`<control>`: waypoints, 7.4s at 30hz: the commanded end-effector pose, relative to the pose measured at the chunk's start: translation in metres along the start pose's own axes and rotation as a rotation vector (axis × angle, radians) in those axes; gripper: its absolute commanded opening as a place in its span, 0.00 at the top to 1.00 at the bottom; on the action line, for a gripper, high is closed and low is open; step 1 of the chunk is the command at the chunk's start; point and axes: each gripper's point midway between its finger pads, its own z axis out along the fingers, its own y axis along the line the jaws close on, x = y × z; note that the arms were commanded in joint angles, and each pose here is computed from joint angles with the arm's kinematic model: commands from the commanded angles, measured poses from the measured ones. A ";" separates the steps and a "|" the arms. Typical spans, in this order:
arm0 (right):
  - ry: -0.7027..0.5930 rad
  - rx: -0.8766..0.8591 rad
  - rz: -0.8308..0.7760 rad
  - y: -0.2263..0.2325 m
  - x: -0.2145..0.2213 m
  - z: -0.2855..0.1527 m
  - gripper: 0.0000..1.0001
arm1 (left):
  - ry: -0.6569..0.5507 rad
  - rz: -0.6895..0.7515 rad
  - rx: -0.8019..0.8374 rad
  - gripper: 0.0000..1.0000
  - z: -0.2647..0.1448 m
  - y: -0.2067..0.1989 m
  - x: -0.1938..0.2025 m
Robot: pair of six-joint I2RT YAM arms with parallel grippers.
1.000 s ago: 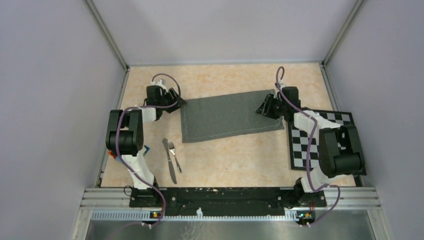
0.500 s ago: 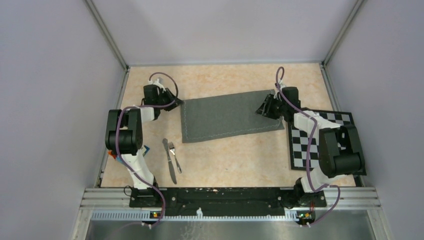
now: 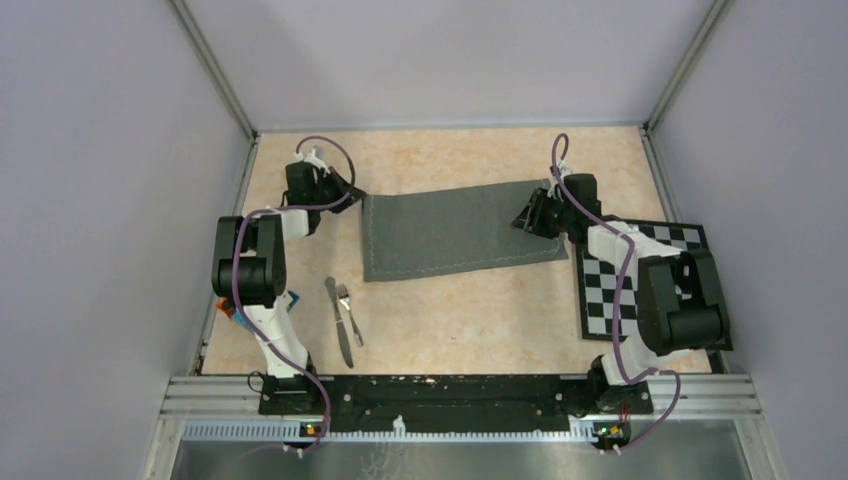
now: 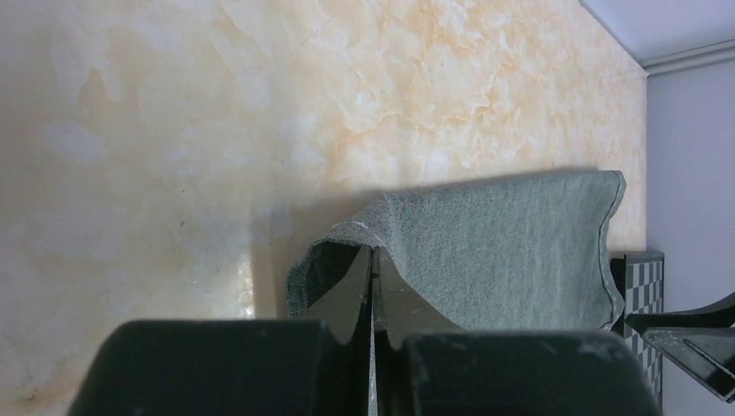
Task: Fold the napkin into a case and place the utensils inside
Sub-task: Smooth out the rectangle-folded napkin at the center of the board, then pick up the rectangle-folded napkin from the center of the board.
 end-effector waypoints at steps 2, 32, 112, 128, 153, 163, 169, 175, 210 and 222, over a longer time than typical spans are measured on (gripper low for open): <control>-0.025 -0.017 -0.029 0.002 -0.007 0.003 0.62 | -0.093 -0.006 0.039 1.00 0.007 -0.002 -0.027; -0.027 0.382 0.007 -0.081 -0.018 -0.040 0.38 | 0.215 -0.061 -0.040 0.17 -0.025 -0.055 0.099; -0.129 -0.444 0.246 0.024 -0.150 0.083 0.24 | -0.002 -0.147 0.255 0.02 0.020 -0.073 -0.003; -0.065 -0.164 0.293 -0.103 -0.121 0.120 0.25 | -0.085 -0.272 0.133 0.01 0.049 0.019 -0.014; 0.057 0.085 -0.135 0.181 -0.006 0.097 0.82 | 0.058 0.048 0.120 0.01 -0.168 -0.110 0.046; 0.036 0.279 -0.212 0.130 0.006 0.086 1.00 | 0.158 0.089 0.082 0.02 -0.152 -0.102 0.078; 0.058 0.150 -0.169 0.083 -0.017 0.053 0.60 | 0.237 0.164 0.048 0.05 -0.090 -0.119 0.092; 0.116 0.292 -0.211 0.012 -0.049 0.022 0.33 | 0.329 0.197 0.012 0.06 -0.033 -0.119 0.108; 0.339 0.517 -0.219 -0.085 -0.019 0.053 0.18 | 0.423 0.190 0.036 0.06 -0.018 -0.102 0.145; 0.324 0.580 -0.212 -0.106 0.008 0.058 0.47 | 0.404 0.202 0.015 0.06 -0.022 -0.101 0.139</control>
